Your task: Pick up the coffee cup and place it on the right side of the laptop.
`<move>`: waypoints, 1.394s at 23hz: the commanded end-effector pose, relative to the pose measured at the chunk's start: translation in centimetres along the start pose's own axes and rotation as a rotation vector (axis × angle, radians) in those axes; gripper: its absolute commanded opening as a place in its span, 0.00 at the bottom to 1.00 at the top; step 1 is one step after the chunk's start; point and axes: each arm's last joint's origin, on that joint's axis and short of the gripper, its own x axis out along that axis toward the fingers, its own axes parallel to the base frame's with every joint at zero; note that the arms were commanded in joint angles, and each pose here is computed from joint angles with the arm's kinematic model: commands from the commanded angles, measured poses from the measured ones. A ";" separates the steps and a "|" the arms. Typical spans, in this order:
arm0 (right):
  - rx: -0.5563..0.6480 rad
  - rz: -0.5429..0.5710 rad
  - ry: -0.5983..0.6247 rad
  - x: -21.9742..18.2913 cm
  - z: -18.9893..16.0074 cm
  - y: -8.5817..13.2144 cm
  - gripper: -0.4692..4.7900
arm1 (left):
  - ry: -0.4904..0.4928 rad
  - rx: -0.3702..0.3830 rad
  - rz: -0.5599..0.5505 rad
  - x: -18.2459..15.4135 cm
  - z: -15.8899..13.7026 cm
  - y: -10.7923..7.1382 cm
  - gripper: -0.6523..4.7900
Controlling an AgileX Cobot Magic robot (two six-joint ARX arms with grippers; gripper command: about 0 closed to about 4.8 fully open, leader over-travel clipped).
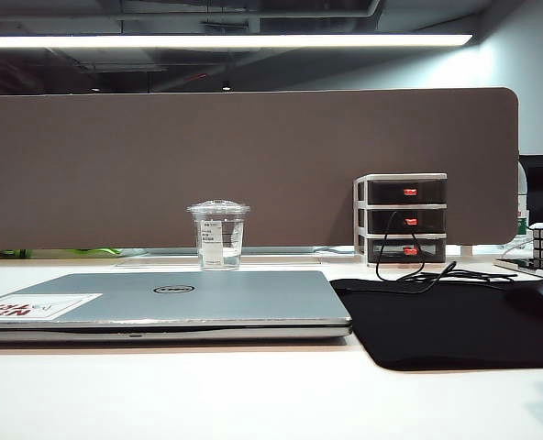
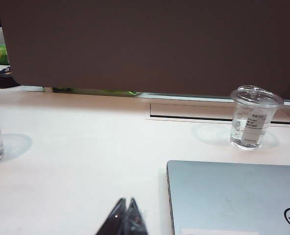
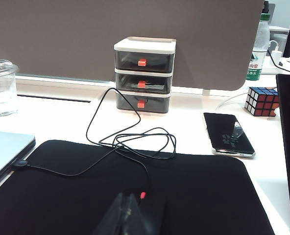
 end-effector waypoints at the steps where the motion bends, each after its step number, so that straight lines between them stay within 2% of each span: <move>1: -0.004 0.001 -0.010 0.0 -0.1 0.0 0.09 | -0.014 0.001 -0.003 0.0 0.2 0.0 0.11; 9: -0.004 0.001 -0.009 0.0 -0.1 0.0 0.09 | -0.014 0.001 -0.004 0.0 0.2 0.0 0.11; 13: 0.044 0.039 -0.008 0.0 -0.1 0.1 0.09 | -0.015 -0.004 -0.004 0.0 0.2 0.0 0.11; 14: 0.057 0.099 -0.010 0.0 -0.1 0.3 0.09 | -0.014 -0.066 -0.011 0.0 0.2 0.0 0.11; 15: 0.057 0.209 -0.012 0.0 -0.1 0.6 0.09 | -0.007 -0.149 -0.070 0.0 0.2 -0.2 0.11; 16: 0.058 0.267 -0.014 -0.1 0.0 0.8 0.09 | -0.001 -0.181 -0.104 0.0 0.2 -0.3 0.11; 18: 0.057 0.412 -0.017 -0.2 0.0 1.2 0.09 | 0.016 -0.212 -0.213 -0.1 0.2 -0.6 0.11; 21: 0.056 0.595 -0.019 -0.5 0.0 1.6 0.09 | 0.043 -0.207 -0.401 -0.2 0.2 -1.1 0.11; 23: 0.056 0.608 -0.019 -0.5 0.0 1.7 0.09 | 0.050 -0.206 -0.448 -0.3 0.1 -1.3 0.11; 32: 0.056 0.604 -0.020 -0.5 0.0 1.6 0.09 | 0.052 -0.239 -0.416 -0.3 0.2 -1.2 0.11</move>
